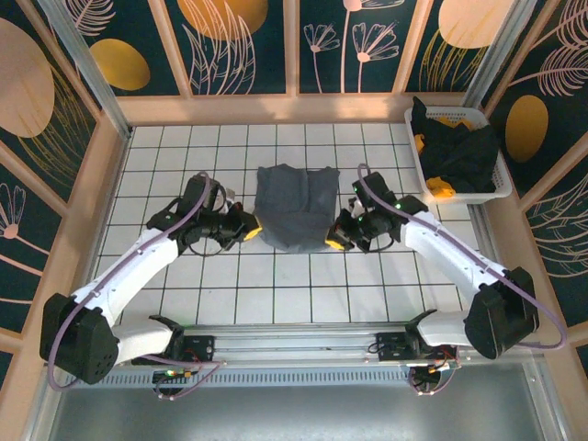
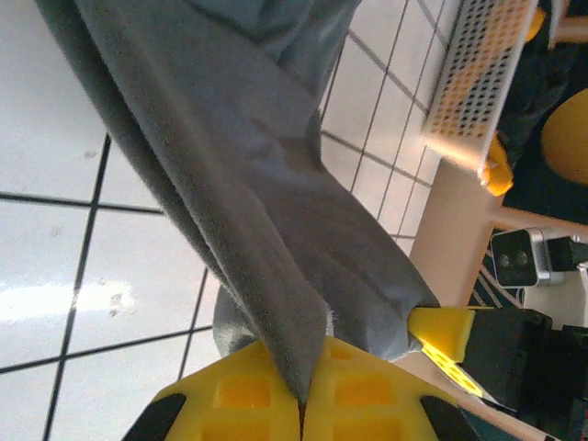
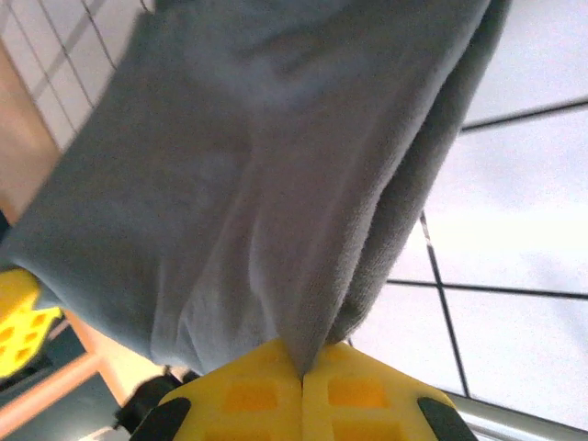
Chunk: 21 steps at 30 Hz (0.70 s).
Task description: Fold and stack the t-shirts
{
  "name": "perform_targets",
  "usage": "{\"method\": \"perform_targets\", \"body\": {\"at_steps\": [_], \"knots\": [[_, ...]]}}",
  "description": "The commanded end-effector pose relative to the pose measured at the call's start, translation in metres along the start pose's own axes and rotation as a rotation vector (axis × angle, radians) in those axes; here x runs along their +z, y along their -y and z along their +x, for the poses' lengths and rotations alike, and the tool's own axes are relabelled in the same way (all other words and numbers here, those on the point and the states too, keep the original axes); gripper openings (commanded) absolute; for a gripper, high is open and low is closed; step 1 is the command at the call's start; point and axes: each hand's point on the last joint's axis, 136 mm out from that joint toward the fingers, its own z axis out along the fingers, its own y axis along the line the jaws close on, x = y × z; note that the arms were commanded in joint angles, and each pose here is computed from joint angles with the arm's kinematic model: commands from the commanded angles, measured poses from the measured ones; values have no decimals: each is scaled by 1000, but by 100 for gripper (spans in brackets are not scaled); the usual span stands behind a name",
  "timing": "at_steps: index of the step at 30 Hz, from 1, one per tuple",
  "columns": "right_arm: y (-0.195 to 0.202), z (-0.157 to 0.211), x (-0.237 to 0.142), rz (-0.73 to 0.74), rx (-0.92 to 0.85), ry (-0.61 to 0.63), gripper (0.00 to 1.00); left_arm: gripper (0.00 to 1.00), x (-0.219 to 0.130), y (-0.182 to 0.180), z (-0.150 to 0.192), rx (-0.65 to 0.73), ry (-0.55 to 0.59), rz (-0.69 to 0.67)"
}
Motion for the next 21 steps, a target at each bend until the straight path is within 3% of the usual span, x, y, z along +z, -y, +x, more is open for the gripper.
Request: {"method": "perform_targets", "body": {"at_steps": [1, 12, 19, 21], "knots": [[-11, -29, -11, -4, 70, 68, 0, 0, 0, 20, -26, -30, 68, 31], [-45, -148, -4, -95, 110, 224, 0, 0, 36, 58, -126, -27, 150, 75], [-23, -238, 43, -36, 161, 274, 0, 0, 114, 34, -196, -43, 123, 35], [-14, -260, 55, -10, 182, 285, 0, 8, 134, 24, -213, -47, 108, 14]]}}
